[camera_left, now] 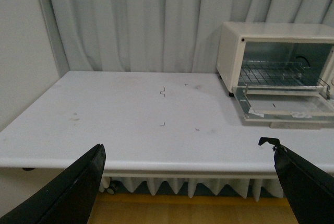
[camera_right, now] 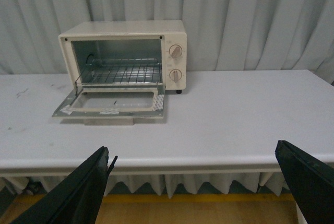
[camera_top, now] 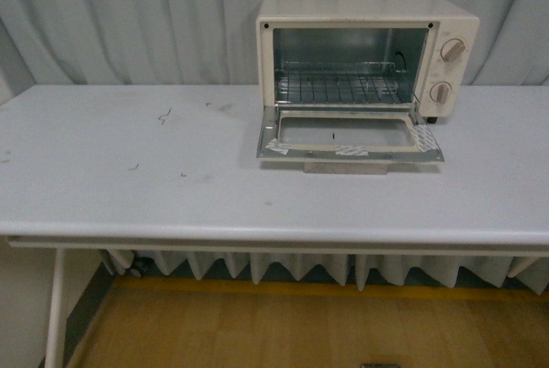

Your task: Open oven

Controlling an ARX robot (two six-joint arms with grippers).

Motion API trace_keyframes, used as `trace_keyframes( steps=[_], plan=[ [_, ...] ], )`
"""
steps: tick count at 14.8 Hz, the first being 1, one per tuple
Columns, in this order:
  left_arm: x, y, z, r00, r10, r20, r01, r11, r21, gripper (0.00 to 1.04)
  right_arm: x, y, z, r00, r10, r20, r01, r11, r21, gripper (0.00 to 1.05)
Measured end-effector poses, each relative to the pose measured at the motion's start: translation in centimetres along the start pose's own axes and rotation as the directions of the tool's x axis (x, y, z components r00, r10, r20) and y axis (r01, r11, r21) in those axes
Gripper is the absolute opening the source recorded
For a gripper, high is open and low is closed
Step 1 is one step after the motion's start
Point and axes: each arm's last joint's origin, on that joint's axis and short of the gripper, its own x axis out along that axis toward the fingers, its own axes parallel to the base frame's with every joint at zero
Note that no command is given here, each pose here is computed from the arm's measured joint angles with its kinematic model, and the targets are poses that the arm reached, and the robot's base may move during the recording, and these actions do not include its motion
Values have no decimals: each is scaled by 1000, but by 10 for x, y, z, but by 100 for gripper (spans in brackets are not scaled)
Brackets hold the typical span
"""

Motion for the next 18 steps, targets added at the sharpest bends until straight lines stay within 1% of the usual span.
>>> trace_keyframes(
  steps=[18],
  plan=[
    [0,0,0,1000,3,0,-3,1000,0,98,0,0,0,1000,2,5,-2,1000,0,98]
  ],
)
